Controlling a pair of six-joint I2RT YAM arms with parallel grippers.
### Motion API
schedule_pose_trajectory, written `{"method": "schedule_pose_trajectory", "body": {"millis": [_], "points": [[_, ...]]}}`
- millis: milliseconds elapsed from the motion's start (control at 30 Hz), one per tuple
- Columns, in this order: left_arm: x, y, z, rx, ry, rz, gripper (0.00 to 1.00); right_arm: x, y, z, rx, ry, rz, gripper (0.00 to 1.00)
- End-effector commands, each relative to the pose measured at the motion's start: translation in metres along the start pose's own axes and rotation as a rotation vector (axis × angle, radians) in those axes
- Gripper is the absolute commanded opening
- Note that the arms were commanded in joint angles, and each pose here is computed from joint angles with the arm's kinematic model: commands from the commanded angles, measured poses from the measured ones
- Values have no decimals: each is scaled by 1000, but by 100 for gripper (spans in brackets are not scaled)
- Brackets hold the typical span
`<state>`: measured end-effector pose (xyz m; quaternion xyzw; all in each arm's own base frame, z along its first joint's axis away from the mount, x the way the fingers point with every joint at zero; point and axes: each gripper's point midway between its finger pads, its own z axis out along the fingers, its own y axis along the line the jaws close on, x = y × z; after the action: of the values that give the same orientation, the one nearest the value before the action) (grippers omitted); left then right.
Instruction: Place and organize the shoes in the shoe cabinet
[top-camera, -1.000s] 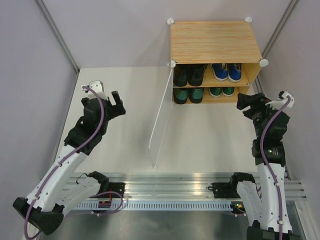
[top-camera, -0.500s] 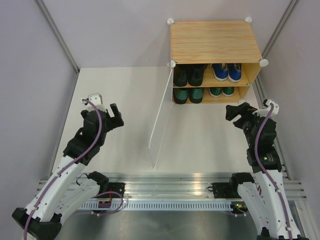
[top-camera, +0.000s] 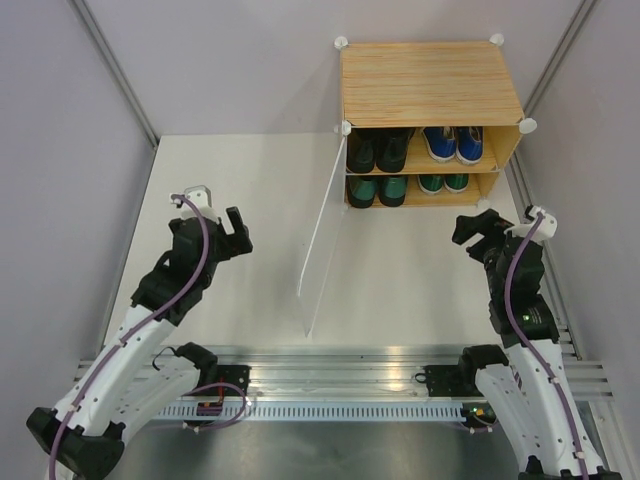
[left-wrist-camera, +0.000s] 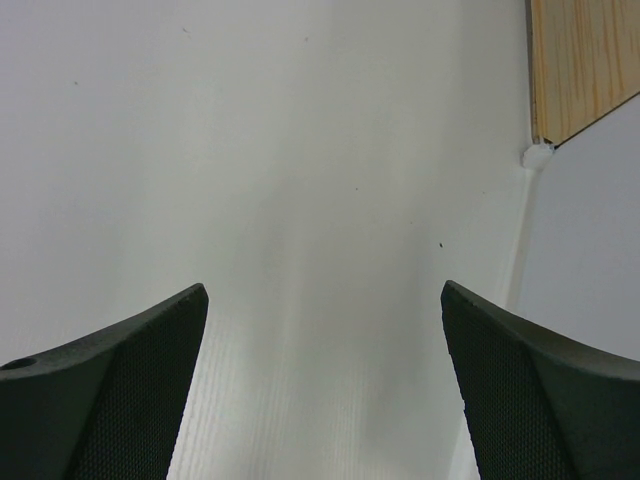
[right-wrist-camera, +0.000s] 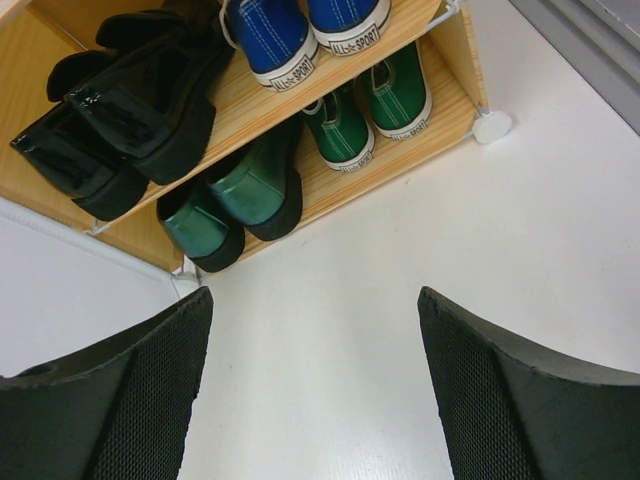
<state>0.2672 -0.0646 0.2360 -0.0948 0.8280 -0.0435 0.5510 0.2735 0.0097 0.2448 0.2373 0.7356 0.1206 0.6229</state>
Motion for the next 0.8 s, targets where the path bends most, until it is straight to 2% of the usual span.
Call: {"method": "schedule_pose_trajectory", "body": {"millis": [0, 100, 133, 200, 233, 267, 300, 333, 367, 400, 467, 600, 767], "points": [[1, -20, 1, 75, 38, -76, 99, -20, 4, -4, 21, -47, 34, 87], [14, -51, 2, 196, 124, -190, 95, -28, 13, -10, -10, -56, 57, 87], [16, -74, 2, 295, 151, -241, 92, -29, 19, -10, -31, -46, 60, 87], [34, -104, 4, 376, 208, -226, 89, -44, 38, -15, -97, -52, 74, 87], [33, -124, 2, 433, 188, -183, 87, -48, 42, -16, -104, -49, 83, 87], [58, -154, -6, 465, 222, -67, 87, -54, 45, -18, -111, -55, 85, 88], [51, -180, -18, 519, 192, 2, 88, -69, 52, -25, -126, -84, 90, 88], [58, -199, -26, 567, 172, 145, 90, -73, 52, -28, -122, -90, 85, 88], [95, -220, -34, 565, 223, 290, 93, -83, 55, -33, -123, -112, 88, 88], [89, -234, -40, 569, 204, 321, 94, -89, 55, -36, -119, -127, 91, 88], [106, -237, -40, 532, 230, 393, 95, -98, 56, -44, -124, -155, 96, 88], [118, -219, -34, 474, 240, 380, 96, -111, 58, -57, -139, -203, 98, 88], [87, -198, -49, 472, 169, 298, 98, -111, 54, -57, -126, -213, 91, 88]]}}
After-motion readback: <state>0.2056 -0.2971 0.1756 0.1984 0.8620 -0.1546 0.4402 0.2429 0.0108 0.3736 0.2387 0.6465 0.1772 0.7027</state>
